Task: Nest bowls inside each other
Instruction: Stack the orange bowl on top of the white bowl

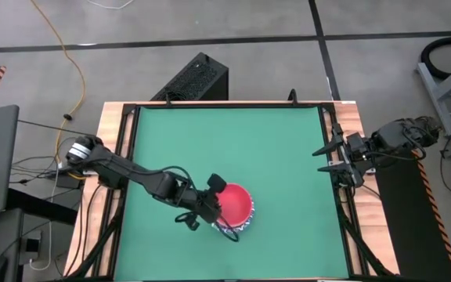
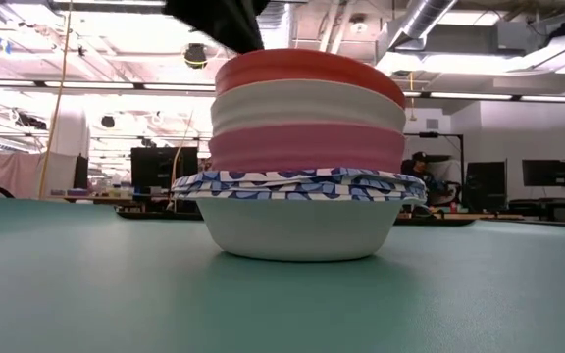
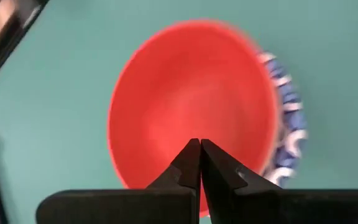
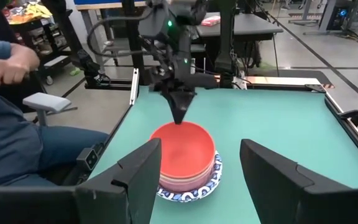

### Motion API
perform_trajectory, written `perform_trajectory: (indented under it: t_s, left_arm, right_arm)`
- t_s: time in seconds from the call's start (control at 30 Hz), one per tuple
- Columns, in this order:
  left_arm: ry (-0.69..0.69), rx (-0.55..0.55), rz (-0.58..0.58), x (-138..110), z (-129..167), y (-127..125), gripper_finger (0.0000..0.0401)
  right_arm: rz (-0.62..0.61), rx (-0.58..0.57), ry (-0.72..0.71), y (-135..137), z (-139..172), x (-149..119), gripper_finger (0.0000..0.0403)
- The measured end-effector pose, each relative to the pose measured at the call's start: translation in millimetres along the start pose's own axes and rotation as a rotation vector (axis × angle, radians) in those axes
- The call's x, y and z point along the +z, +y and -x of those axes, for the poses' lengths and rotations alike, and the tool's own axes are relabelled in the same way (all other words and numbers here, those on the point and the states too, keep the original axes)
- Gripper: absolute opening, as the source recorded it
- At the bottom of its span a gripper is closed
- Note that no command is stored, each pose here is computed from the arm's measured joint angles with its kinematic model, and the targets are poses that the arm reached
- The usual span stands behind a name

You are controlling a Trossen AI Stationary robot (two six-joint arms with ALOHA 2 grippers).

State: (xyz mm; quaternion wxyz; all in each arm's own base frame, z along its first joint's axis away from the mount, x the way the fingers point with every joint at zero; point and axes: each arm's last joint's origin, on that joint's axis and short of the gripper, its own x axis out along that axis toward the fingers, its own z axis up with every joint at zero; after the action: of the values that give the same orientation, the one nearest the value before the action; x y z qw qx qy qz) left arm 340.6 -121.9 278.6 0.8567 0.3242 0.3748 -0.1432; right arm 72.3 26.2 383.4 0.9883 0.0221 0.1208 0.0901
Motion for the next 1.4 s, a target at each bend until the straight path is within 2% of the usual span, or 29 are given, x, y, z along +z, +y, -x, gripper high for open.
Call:
perform_trajectory:
  t_s: [0.1, 0.33, 0.43, 0.57, 0.9, 1.23, 1.4]
  left_arm:
    - [-0.068, 0.126, 0.052, -8.5, -5.6, -14.5, 0.0]
    - [-0.327, 0.36, 0.204, -29.9, 25.1, -43.4, 0.0]
    - [-0.438, 0.353, 0.293, -40.3, 27.8, -49.0, 0.0]
    - [-0.51, 0.346, 0.348, -54.0, 9.9, -58.9, 0.0]
    - [-0.494, 0.343, 0.43, -63.5, -23.0, -73.0, 0.0]
    - [-0.45, 0.336, 0.519, -67.8, -25.6, -75.7, 0.0]
    - [-0.438, 0.328, 0.526, -68.7, -26.2, -76.9, 0.0]
  right_arm:
    - [0.001, 0.0, 0.001, 0.0, -0.1, 0.0, 0.0239]
    - [0.002, -0.001, 0.007, 0.0, -0.1, -0.7, 0.0239]
    - [-0.003, 0.001, -0.001, 0.1, -0.1, 0.2, 0.0239]
    - [-0.002, -0.001, 0.009, 1.1, -4.3, 0.6, 0.0239]
    - [0.011, -0.006, 0.044, 3.7, -14.8, 0.5, 0.0239]
    - [0.012, -0.006, 0.043, 3.7, -14.6, 0.6, 0.0239]
    - [0.007, -0.006, 0.042, 3.7, -14.6, 0.7, 0.0239]
